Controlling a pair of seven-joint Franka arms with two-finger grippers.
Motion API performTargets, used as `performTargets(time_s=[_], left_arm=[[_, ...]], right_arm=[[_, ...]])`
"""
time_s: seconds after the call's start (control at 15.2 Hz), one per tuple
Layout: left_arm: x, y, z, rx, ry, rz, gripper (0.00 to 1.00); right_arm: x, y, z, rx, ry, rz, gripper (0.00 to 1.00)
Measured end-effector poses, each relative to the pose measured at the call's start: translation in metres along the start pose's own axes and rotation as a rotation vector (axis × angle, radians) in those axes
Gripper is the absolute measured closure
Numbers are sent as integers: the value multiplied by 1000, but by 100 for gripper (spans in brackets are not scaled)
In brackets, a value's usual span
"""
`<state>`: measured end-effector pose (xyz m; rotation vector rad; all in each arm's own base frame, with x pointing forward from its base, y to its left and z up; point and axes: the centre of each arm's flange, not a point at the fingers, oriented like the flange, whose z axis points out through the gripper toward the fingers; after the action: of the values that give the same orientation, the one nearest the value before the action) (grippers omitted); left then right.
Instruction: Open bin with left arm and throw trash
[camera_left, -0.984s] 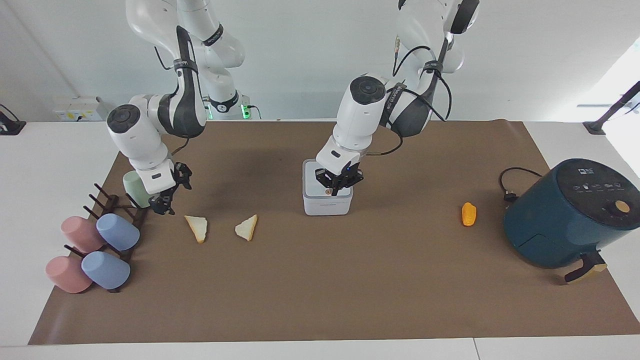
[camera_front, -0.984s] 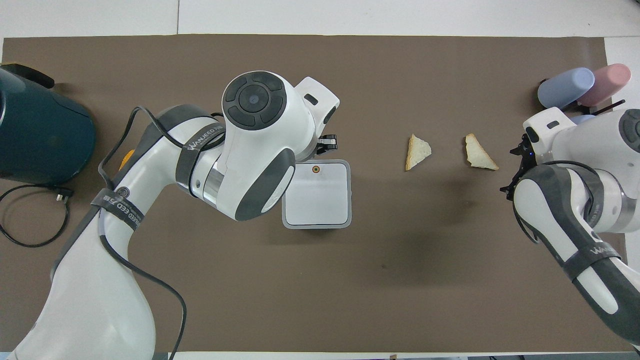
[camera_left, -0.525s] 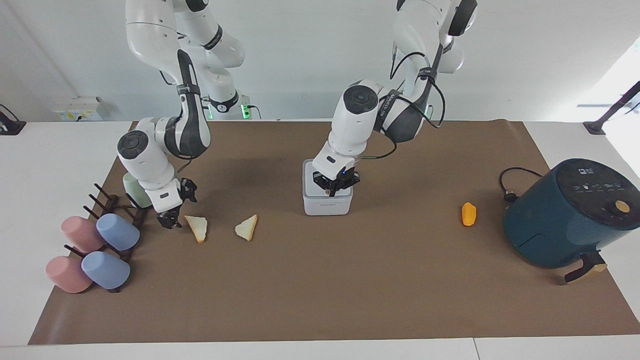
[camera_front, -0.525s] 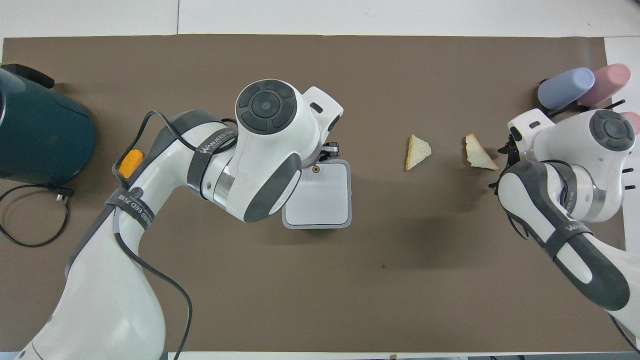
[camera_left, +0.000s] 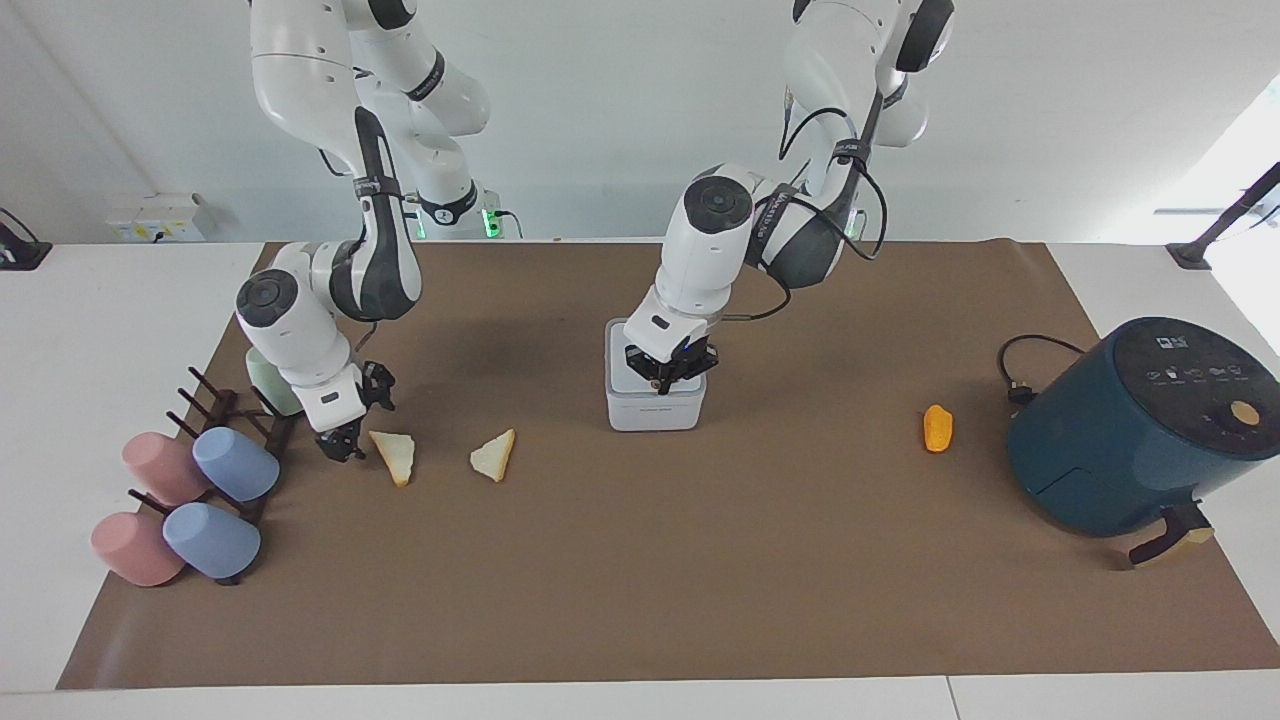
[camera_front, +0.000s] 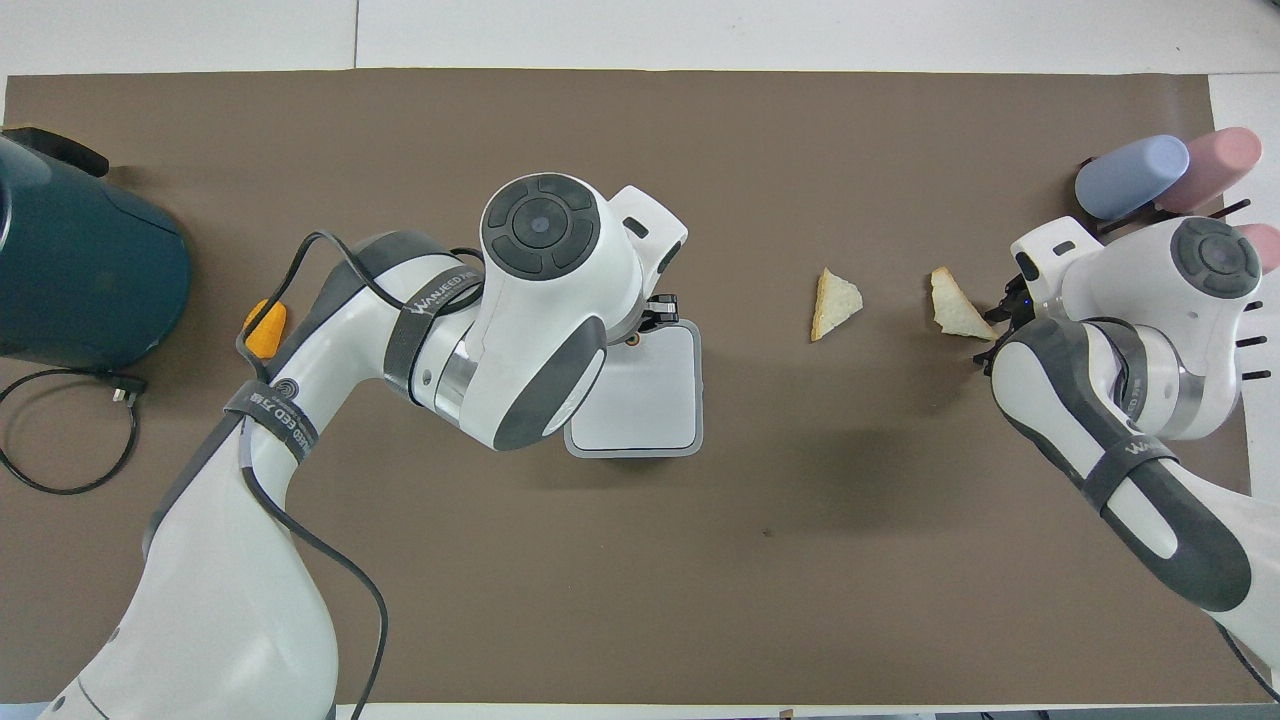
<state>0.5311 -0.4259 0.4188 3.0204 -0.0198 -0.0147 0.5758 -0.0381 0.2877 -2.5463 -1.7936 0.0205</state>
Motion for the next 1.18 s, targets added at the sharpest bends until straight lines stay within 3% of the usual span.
performTargets(time_s=[0.33,0.79,1.18], left_arm=[[-2,1,1,-1,3,4,99],[-6,6,3,13,16,24,99],[-12,6,4,15,43,39,99]], right_arm=[[4,0,-1,-2,2,-7,93],[4,1,-26,-33,9,18,96],[2,-14,-90,-38,5,223,96]])
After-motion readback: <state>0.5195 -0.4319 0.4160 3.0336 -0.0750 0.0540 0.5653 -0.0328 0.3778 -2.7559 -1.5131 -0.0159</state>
